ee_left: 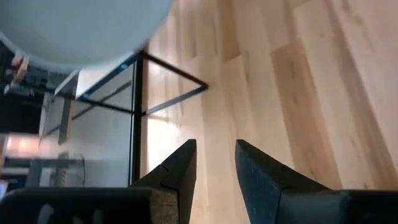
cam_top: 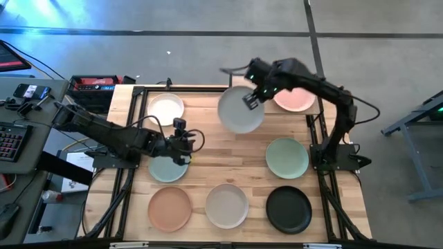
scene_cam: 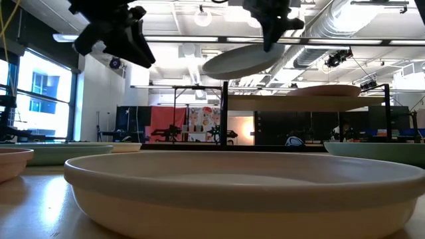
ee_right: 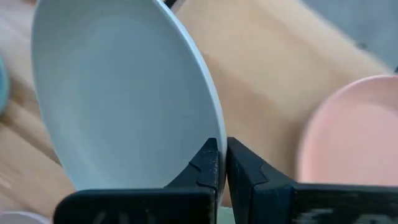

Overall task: Place and stack plates onto a shelf
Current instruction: Stack the light blue plate on top of the light orange plate on the shelf, then stack the black plate on top of the light blue plate on the shelf

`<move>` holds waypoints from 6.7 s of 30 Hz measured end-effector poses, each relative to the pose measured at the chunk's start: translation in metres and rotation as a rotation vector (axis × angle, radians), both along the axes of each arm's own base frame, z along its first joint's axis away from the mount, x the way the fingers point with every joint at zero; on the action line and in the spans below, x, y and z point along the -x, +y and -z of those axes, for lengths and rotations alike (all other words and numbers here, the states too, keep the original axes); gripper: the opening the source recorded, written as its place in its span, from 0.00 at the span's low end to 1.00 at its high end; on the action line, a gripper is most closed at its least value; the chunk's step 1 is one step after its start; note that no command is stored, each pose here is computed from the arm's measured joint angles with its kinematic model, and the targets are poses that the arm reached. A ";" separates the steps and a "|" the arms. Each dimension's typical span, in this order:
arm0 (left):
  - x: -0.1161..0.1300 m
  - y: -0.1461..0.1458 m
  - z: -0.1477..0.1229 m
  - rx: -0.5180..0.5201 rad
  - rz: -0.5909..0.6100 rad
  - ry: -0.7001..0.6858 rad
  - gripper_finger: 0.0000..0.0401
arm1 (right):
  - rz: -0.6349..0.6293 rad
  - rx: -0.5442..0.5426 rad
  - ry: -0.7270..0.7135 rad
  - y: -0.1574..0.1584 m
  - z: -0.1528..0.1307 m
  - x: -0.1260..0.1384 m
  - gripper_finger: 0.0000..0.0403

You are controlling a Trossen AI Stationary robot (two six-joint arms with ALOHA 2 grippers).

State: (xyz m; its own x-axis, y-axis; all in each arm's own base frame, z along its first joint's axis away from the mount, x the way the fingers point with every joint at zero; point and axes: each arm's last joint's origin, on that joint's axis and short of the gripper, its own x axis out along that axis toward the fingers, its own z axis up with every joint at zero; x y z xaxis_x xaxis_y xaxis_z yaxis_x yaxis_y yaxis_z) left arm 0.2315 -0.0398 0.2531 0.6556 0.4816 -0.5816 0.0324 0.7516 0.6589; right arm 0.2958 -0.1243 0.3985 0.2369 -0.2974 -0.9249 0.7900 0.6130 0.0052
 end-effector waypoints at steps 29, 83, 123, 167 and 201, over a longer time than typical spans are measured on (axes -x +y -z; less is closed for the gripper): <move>-0.004 0.061 -0.001 0.044 -0.297 -0.061 0.25 | 0.146 -0.082 -0.018 -0.126 -0.012 0.130 0.00; -0.002 0.079 0.000 0.056 -0.334 -0.041 0.25 | 0.964 0.128 -0.379 -0.002 0.075 0.217 0.00; 0.010 0.074 0.011 0.277 -0.419 0.027 0.25 | 0.615 -0.205 -0.756 0.051 0.051 0.224 0.30; 0.016 0.068 0.018 0.483 -0.351 0.147 0.25 | 0.709 -0.745 -0.324 0.254 0.162 0.039 0.30; 0.015 0.068 0.018 0.620 -0.537 0.016 0.25 | 0.673 -0.756 -0.094 0.293 0.193 0.047 0.30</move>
State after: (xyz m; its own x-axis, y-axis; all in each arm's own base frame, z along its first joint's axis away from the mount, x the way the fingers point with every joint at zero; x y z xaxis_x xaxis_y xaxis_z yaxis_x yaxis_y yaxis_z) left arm 0.2166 0.0282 0.2355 0.4168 0.3151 -0.8526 -0.4296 0.8949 0.1207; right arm 0.2492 0.1682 0.2051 0.3174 0.2589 -0.9123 0.9463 -0.1486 0.2870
